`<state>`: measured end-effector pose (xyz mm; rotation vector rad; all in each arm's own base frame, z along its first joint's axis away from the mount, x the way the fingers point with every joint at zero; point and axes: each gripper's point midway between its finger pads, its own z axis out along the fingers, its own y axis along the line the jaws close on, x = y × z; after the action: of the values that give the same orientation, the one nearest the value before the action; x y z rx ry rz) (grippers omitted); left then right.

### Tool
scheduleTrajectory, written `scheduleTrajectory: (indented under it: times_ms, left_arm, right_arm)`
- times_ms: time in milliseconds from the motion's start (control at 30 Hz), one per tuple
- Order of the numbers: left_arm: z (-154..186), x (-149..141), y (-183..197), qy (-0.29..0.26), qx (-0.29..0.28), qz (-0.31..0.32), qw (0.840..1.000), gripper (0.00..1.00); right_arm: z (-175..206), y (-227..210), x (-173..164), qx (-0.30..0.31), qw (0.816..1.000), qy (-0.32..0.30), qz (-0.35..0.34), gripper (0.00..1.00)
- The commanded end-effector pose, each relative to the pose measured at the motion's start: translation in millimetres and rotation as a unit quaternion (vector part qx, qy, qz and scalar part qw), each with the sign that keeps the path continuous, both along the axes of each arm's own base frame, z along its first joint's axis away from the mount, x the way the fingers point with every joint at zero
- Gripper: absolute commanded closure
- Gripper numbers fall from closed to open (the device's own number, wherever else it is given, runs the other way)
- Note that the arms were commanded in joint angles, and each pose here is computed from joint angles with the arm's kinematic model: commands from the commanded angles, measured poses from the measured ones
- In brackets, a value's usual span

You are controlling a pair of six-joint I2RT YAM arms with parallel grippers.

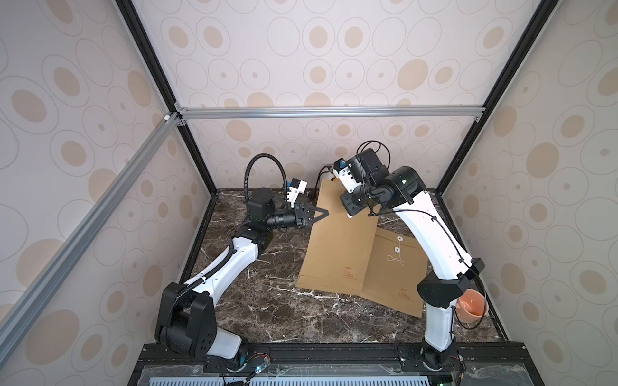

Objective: Close the mouth of the file bag
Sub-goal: Close the file bag.

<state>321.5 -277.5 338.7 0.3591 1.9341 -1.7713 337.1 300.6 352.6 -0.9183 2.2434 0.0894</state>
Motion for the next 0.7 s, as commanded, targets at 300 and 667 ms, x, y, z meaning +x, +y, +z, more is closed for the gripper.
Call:
scheduleTrajectory:
  times_ms: [300,667]
  left_arm:
    - [28,-10,-1,-0.047,-0.014,-0.013,0.999,1.00]
    - [28,-10,-2,-0.046,-0.016,-0.014,0.999,1.00]
  right_arm:
    - [-6,16,-40,-0.010,1.000,0.016,0.022,1.00]
    - [-22,-5,-65,0.025,0.999,0.028,0.003,1.00]
